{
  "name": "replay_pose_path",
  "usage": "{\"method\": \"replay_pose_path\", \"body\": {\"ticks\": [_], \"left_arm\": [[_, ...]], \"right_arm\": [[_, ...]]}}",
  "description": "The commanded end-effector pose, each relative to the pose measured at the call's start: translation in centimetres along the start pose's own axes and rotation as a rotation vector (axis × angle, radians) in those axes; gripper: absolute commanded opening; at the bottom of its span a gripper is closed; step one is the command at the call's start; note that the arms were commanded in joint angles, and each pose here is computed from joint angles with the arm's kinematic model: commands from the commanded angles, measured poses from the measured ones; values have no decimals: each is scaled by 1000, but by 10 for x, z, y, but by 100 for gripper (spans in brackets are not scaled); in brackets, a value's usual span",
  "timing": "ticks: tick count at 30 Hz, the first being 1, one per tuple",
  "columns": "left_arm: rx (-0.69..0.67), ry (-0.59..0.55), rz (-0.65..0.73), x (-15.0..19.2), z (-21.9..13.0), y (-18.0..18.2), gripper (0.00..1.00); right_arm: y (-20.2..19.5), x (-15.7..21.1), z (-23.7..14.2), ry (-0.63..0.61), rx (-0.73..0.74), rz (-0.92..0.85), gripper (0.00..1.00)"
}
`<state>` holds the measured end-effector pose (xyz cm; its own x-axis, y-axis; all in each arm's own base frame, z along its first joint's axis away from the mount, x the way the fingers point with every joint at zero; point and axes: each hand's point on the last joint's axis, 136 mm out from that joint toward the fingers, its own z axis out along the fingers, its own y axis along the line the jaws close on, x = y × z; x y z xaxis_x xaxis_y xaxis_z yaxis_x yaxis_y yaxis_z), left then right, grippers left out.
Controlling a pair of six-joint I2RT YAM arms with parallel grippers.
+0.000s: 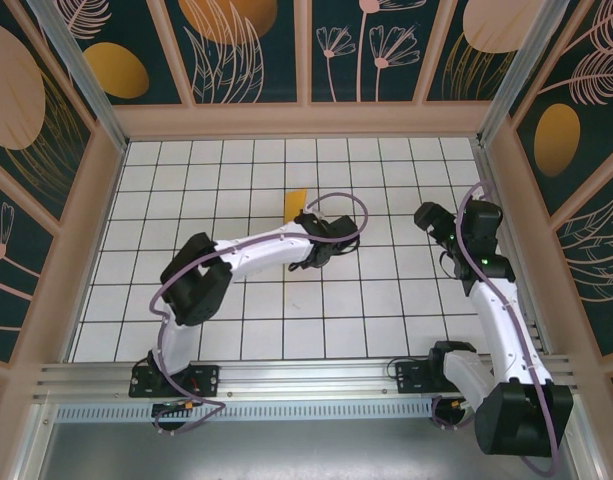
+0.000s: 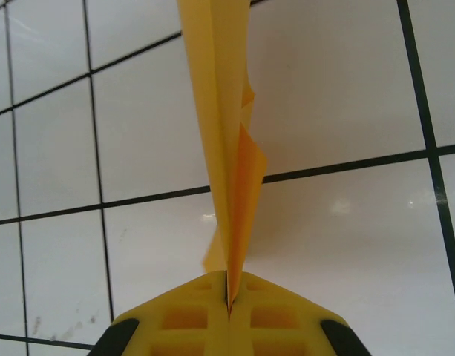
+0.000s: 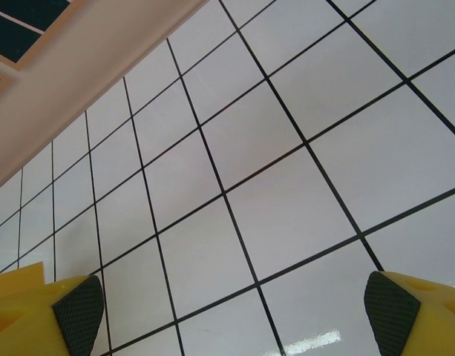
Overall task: Fold a paper plane with a square sheet of paper (fold left side to right side)
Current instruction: Turn over the paper at the center of the table.
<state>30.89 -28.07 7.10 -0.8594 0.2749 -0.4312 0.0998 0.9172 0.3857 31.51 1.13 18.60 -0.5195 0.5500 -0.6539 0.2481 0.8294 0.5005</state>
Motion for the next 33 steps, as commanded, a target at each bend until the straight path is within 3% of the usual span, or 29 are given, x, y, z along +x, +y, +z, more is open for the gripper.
{"method": "replay_pose_path", "body": {"ticks": [1, 7, 10, 17, 21, 25, 29, 33], "left_arm": [[2, 64, 41, 9, 5, -9, 0], [143, 124, 66, 14, 10, -46, 2], [244, 149, 74, 13, 8, -70, 10], [317, 175, 102, 8, 12, -94, 27], [397, 170, 87, -3, 2, -100, 45], [609, 95, 24, -36, -32, -112, 53], [825, 21, -85, -66, -66, -95, 62], [911, -51, -217, -83, -71, -48, 69]], "right_arm": [[-1, 1, 3, -7, -15, 1, 93], [-4, 8, 7, 20, -13, -4, 94], [-5, 10, 8, 32, -7, -6, 94], [-1, 21, 9, 86, -39, -17, 94], [1, 30, 12, 132, -62, -31, 94], [8, 44, 18, 200, -112, -16, 93], [17, 59, 31, 277, -151, 26, 93], [31, 80, 53, 359, -109, -5, 99]]}}
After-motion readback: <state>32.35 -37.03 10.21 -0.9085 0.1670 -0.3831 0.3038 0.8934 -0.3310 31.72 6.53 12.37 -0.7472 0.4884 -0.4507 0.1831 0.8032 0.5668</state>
